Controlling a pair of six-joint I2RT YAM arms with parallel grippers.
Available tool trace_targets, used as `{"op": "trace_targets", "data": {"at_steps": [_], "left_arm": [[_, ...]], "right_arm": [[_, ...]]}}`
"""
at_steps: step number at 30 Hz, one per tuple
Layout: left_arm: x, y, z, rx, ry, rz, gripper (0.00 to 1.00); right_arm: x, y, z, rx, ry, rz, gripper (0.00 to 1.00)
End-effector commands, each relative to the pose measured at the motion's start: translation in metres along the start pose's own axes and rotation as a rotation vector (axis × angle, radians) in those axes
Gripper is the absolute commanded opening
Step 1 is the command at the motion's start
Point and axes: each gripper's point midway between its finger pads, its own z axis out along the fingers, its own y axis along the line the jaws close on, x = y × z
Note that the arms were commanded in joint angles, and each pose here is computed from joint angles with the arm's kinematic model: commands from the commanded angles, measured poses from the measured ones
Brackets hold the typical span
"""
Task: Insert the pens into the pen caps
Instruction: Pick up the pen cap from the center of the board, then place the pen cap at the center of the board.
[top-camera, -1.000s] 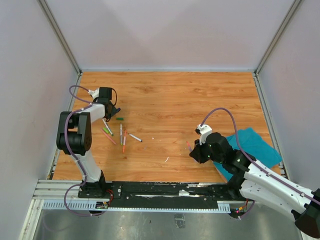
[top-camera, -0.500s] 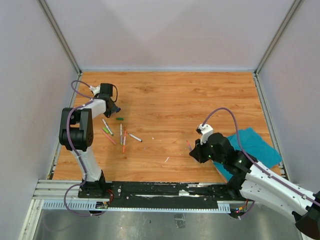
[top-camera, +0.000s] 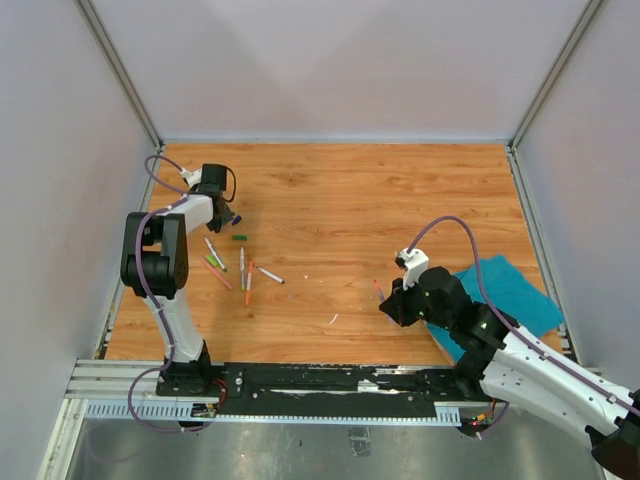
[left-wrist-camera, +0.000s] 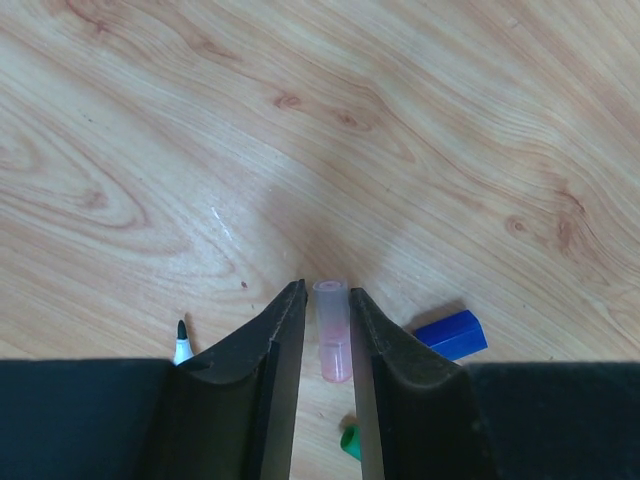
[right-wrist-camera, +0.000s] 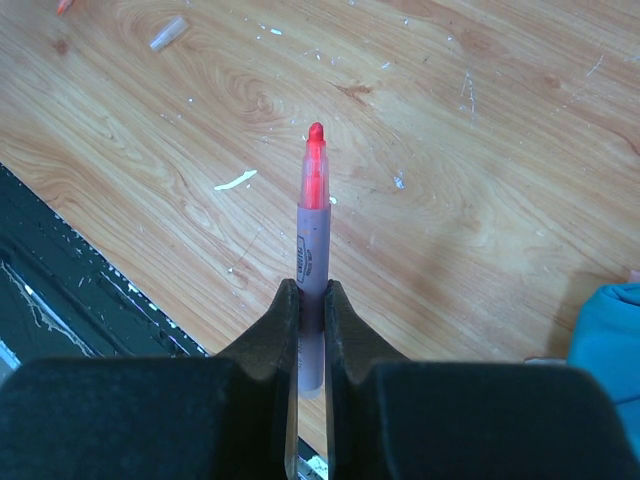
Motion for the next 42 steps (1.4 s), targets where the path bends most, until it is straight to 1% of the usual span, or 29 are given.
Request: {"op": "trace_targets", "data": {"at_steps": [1, 5, 10, 12, 14, 17, 20, 23, 27, 30, 32, 35, 38, 40, 42], "left_arm": [[0.053, 0.032, 0.013, -0.107, 0.157, 0.102, 0.30], [0.055, 0.034, 0.010, -0.102, 0.154, 0.098, 0.22], [0.063, 0.027, 0.006, -0.038, 0.170, 0.083, 0.15], [0.058, 0.024, 0.003, -0.018, 0.153, 0.074, 0.12], [0.048, 0.021, -0.004, -0.004, 0.123, 0.066, 0.11], [0.025, 0.009, -0.024, 0.054, 0.059, 0.070, 0.11], [0.007, -0.009, -0.055, 0.105, -0.023, 0.096, 0.11], [0.009, -0.033, -0.089, 0.168, -0.076, 0.155, 0.11], [0.042, -0.076, -0.134, 0.298, -0.093, 0.265, 0.10], [0.081, -0.105, -0.167, 0.401, -0.080, 0.356, 0.08], [0.114, -0.126, -0.193, 0.489, -0.064, 0.429, 0.08], [0.154, -0.141, -0.223, 0.569, -0.043, 0.512, 0.08], [0.199, -0.151, -0.248, 0.656, 0.001, 0.599, 0.10], [0.225, -0.150, -0.255, 0.685, 0.026, 0.655, 0.10], [0.243, -0.144, -0.255, 0.678, 0.041, 0.701, 0.10]], "right_arm": [[0.002, -0.008, -0.001, 0.035, -0.003, 0.017, 0.01], [0.003, -0.008, -0.001, 0.035, -0.002, 0.017, 0.01], [0.002, -0.008, -0.002, 0.037, -0.004, 0.014, 0.01], [0.002, -0.008, -0.002, 0.040, -0.003, 0.015, 0.01], [0.001, -0.008, -0.003, 0.040, -0.004, 0.016, 0.01], [0.000, -0.009, -0.004, 0.045, -0.010, 0.015, 0.01], [-0.005, -0.010, -0.009, 0.055, -0.024, 0.013, 0.01], [-0.013, -0.013, -0.017, 0.080, -0.042, -0.001, 0.01], [-0.025, -0.018, -0.031, 0.110, -0.099, -0.006, 0.01], [-0.036, -0.019, -0.042, 0.114, -0.157, -0.012, 0.01], [-0.044, -0.020, -0.050, 0.121, -0.199, -0.015, 0.01], [-0.055, -0.021, -0.061, 0.130, -0.243, -0.022, 0.01], [-0.061, -0.022, -0.069, 0.140, -0.271, -0.026, 0.01], [-0.065, -0.023, -0.075, 0.145, -0.287, -0.026, 0.01], [-0.068, -0.023, -0.080, 0.146, -0.304, -0.023, 0.01]]}}
